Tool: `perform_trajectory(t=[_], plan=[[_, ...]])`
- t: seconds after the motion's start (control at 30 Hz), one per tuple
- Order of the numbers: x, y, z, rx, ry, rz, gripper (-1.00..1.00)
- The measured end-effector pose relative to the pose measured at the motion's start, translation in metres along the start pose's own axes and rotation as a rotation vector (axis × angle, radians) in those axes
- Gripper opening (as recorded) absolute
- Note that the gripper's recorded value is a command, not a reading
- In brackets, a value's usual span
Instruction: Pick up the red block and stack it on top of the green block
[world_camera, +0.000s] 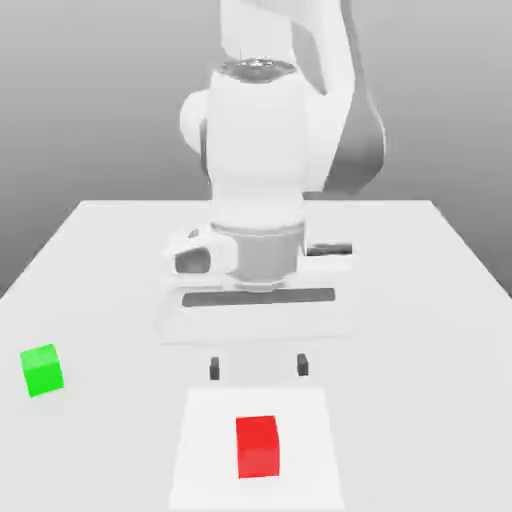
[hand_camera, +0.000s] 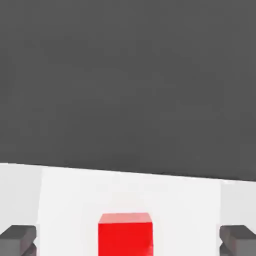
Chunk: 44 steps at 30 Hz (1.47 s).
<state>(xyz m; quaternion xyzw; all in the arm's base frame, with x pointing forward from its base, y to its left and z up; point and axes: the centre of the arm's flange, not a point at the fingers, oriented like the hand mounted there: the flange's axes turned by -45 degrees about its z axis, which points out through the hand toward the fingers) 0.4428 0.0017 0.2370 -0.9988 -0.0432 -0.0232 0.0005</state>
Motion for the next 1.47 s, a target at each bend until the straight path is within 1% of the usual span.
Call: perform_trajectory(t=[0.07, 0.2, 0.23, 0.47, 0.67, 0.77, 0.87, 1.0, 1.13, 1.2, 1.27, 1.37, 1.4, 1.47], plan=[[-0.008, 0.000, 0.030, 0.001, -0.035, -0.005, 0.00], [-0.013, -0.001, 0.078, 0.001, -0.046, -0.006, 0.00], [-0.014, -0.001, 0.087, 0.001, -0.046, -0.006, -1.00], [-0.014, -0.001, 0.088, 0.001, -0.047, -0.006, -1.00], [-0.013, 0.007, 0.031, 0.000, -0.047, 0.000, -1.00], [-0.027, 0.079, 0.018, -0.011, -0.048, 0.065, -1.00], [-0.058, 0.156, 0.008, -0.018, -0.049, 0.145, -1.00], [-0.115, 0.239, -0.004, -0.018, -0.051, 0.226, -1.00], [-0.189, 0.304, -0.016, -0.009, -0.049, 0.305, -1.00], [-0.226, 0.330, -0.010, -0.008, -0.045, 0.377, -1.00], [-0.202, 0.315, 0.009, -0.005, -0.044, 0.302, -1.00], [-0.200, 0.311, 0.040, -0.004, -0.046, 0.287, -1.00], [-0.201, 0.311, 0.046, -0.004, -0.046, 0.287, 1.00], [-0.201, 0.311, 0.046, -0.004, -0.046, 0.287, 1.00]])
